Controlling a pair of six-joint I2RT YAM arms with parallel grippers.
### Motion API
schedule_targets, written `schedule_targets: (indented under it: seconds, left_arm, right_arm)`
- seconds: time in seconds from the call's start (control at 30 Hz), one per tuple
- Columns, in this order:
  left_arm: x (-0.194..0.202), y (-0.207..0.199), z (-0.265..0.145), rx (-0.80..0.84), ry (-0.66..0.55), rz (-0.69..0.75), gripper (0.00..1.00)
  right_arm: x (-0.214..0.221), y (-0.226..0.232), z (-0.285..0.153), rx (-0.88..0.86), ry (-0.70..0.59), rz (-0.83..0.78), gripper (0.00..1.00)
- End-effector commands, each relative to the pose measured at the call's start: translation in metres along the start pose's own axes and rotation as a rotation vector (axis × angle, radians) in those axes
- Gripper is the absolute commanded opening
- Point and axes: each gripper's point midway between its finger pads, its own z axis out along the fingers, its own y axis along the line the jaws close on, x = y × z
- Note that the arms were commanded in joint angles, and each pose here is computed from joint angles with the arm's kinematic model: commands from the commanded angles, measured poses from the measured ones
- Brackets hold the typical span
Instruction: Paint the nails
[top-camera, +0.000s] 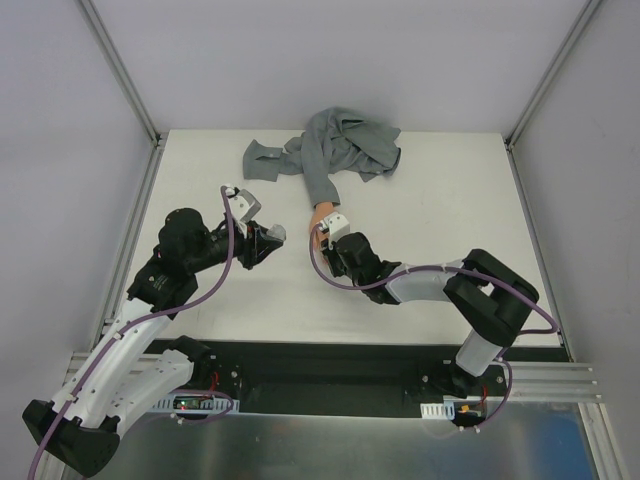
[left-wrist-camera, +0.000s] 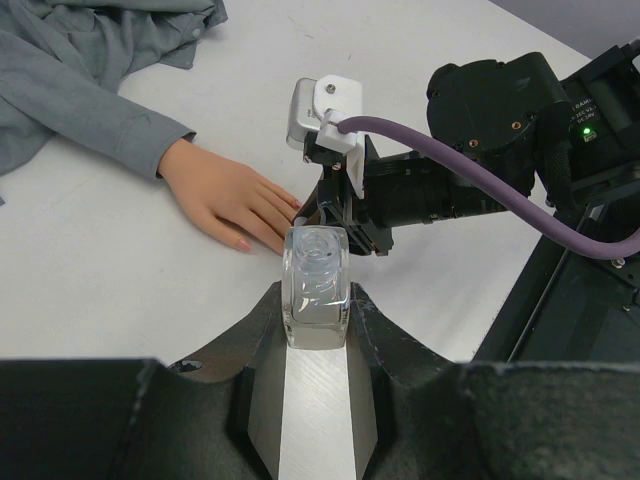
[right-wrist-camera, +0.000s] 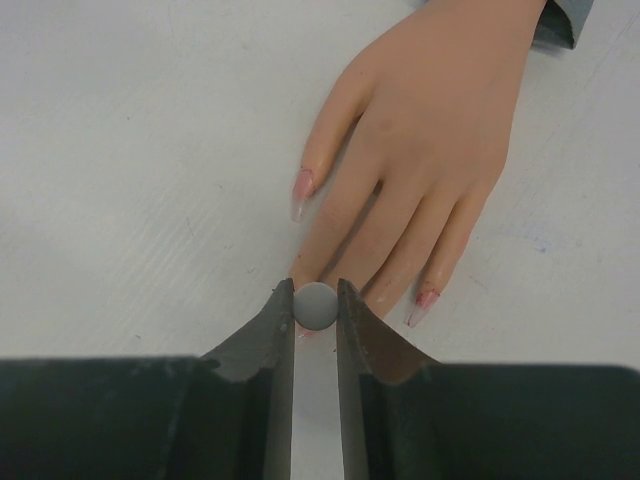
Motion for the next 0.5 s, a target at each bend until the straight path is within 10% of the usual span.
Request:
schedule_targets:
  seconds: [0.0, 0.47]
  left_arm:
    - [-0.017, -0.003, 0.0, 0.021, -0.063, 0.024, 0.0]
    - [-0.016, -0.005, -0.003, 0.023, -0.069, 0.029, 0.0]
  right_arm:
    - [-0.024, -0.002, 0.003, 0.021, -0.064, 0.029, 0.0]
    - [-0.016, 0.005, 0.0, -0.026, -0.045, 0.04, 0.0]
